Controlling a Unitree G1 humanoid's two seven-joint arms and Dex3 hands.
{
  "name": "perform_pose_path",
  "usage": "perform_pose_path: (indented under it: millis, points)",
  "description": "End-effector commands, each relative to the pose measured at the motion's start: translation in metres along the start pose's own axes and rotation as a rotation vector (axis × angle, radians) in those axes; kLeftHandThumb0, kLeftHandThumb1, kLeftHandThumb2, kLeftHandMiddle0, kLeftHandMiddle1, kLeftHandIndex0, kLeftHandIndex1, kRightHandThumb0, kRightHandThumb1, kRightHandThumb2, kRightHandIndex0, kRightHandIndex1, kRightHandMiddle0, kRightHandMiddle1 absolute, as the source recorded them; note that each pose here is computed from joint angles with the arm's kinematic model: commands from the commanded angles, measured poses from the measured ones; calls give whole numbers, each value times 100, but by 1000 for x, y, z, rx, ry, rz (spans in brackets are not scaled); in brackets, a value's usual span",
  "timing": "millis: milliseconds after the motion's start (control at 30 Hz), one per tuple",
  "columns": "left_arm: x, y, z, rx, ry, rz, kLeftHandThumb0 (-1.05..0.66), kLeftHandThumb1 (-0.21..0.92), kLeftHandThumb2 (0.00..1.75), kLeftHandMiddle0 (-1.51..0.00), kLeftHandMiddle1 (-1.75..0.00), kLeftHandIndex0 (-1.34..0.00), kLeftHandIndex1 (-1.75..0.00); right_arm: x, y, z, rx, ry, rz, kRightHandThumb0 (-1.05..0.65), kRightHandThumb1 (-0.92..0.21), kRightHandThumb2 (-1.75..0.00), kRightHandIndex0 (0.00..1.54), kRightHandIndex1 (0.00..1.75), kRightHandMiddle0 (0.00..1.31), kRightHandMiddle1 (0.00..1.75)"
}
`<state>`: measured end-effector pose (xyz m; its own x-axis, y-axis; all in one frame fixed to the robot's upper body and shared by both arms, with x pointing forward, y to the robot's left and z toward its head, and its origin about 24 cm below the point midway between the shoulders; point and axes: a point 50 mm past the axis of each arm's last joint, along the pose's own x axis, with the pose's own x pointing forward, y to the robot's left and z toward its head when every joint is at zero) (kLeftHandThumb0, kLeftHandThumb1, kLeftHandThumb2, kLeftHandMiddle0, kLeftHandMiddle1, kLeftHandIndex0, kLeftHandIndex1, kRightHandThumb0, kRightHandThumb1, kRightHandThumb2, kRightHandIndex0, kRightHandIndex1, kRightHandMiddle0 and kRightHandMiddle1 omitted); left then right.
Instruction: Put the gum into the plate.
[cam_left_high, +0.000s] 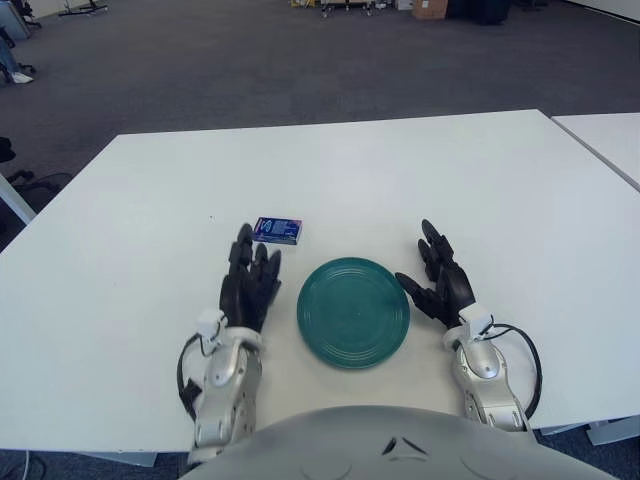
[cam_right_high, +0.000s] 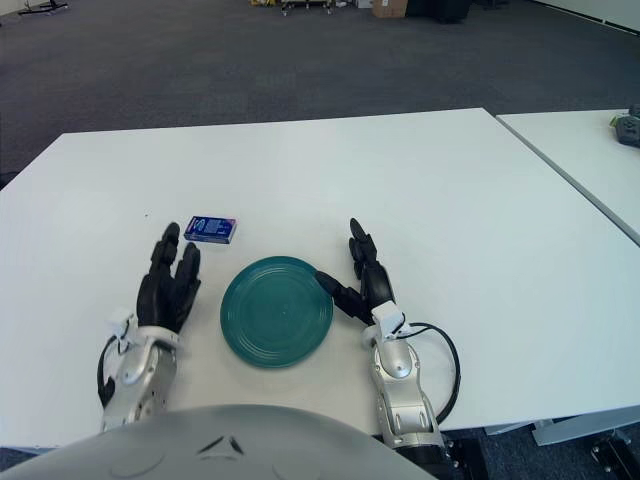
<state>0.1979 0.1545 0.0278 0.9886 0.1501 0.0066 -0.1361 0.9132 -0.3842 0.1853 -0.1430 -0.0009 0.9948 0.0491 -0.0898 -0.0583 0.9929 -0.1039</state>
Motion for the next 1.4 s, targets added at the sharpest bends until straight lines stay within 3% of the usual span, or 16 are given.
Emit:
perform_pose_path:
  millis: [0,167,267,500,633,767,933,1233,1367]
  points:
    - [24,-4,20,33,-85,-22,-86,92,27,-12,-2,0,-64,-7,3,-18,15,115,2,-91,-92,-24,13,0,0,7]
    - [42,-3,37,188,-154,-45,-84,92,26,-17,-3,0,-71,-6,5,-18,34,123,-5,-89,-92,-23,13,0,0,5]
    - [61,-5,54,511,-242,-85,-86,92,27,-20,-4,0,-75,-6,5,-18,44,126,-12,-88,-92,-21,13,0,0,6]
    - [75,-5,66,1045,-278,-242,-98,92,31,-22,-3,0,-91,-6,6,-19,39,122,-12,-90,-92,-21,12,0,0,4]
    - [79,-9,68,1162,-285,-296,-102,92,33,-22,-2,0,-97,-7,7,-20,33,121,-13,-91,-92,-22,12,0,1,4]
    - [98,-12,56,1370,-263,-412,-104,92,37,-23,-2,0,-103,-8,7,-21,28,125,-20,-91,-92,-20,13,0,1,5]
    - [109,-10,45,1507,-255,-516,-105,92,42,-22,-1,0,-107,-9,8,-23,37,128,-21,-91,-92,-19,13,0,1,6]
    - [119,-8,28,1615,-180,-675,-105,92,44,-15,0,0,-109,-13,11,-21,54,138,-19,-93,-92,-23,10,0,0,6]
    - [122,-9,10,1648,-96,-740,-105,92,42,-13,0,0,-107,-14,11,-21,60,143,-16,-93,-92,-23,9,0,0,5]
